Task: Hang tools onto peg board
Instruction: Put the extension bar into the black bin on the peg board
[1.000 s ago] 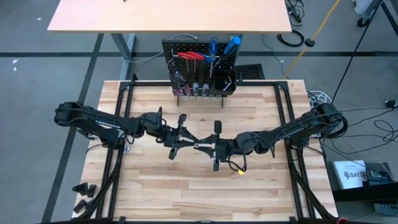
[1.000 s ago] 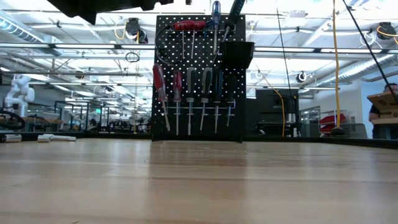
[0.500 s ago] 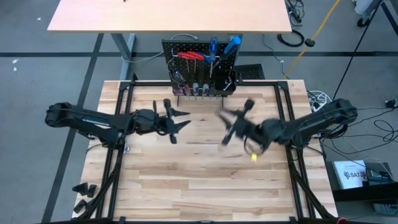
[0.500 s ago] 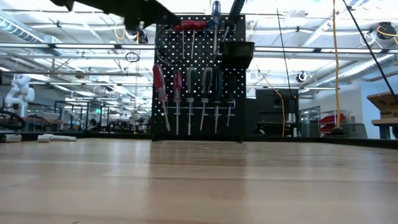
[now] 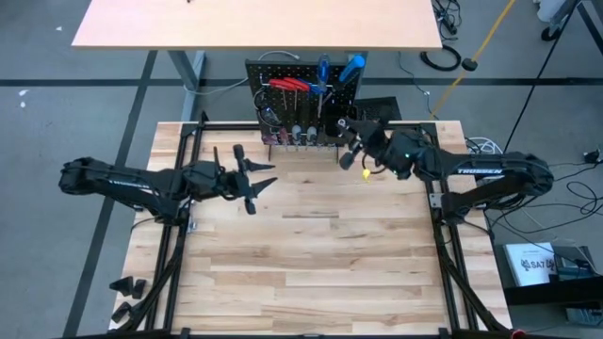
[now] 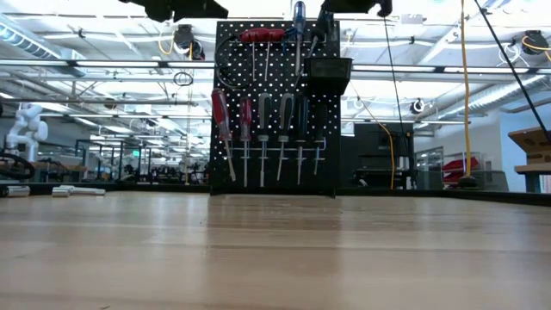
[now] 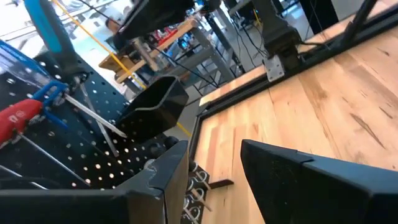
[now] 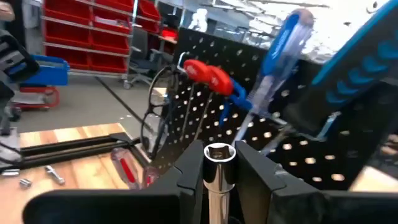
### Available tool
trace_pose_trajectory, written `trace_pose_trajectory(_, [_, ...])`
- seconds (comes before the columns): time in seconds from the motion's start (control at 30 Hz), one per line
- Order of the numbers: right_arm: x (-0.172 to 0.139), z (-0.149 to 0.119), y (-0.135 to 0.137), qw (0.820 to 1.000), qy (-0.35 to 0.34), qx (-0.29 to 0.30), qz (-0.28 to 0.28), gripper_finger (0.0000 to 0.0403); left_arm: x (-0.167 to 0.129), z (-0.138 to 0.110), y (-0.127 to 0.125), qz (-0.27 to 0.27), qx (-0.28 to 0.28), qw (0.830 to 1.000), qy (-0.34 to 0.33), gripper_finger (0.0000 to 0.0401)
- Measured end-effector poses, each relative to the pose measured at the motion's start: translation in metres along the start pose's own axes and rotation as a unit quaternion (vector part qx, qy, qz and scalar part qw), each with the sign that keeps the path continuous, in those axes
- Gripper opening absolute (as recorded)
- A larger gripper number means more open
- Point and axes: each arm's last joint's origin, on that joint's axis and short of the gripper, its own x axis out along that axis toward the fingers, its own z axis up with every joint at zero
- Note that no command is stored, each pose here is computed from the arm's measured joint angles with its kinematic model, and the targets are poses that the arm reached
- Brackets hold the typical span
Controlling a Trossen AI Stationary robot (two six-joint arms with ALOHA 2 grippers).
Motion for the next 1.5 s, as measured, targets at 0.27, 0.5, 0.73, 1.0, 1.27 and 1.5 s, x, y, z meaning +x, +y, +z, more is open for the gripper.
trace_pose_trajectory(0.27, [0.025,-0.016,-0.013,1.000,0.025,0.000,-0.011,0.0058,0.003,-0.003,-0.003,-0.010,0.017,1.000,0.011,0.0150])
trace_pose_trajectory(0.5, [0.034,-0.024,-0.020,0.999,0.038,0.005,-0.029,0.0058,0.003,-0.003,-0.003,-0.010,0.017,1.000,0.010,0.0148])
trace_pose_trajectory(0.73, [0.035,-0.024,-0.021,0.999,0.038,0.016,-0.033,0.0155,0.003,-0.003,-0.003,-0.010,0.017,1.000,0.010,0.0148])
trace_pose_trajectory(1.0, [0.035,-0.024,-0.020,0.999,0.038,-0.007,-0.031,0.0207,0.003,-0.003,-0.003,-0.010,0.017,1.000,0.011,0.0148])
trace_pose_trajectory(1.27, [0.022,-0.015,-0.010,1.000,0.022,-0.015,-0.004,0.0203,0.001,-0.006,-0.008,-0.027,0.015,0.999,0.030,0.0147])
trace_pose_trajectory(1.5, [0.000,-0.015,0.019,0.996,0.050,0.020,0.071,0.0205,-0.015,-0.039,-0.031,-0.099,-0.154,0.955,0.234,0.0147])
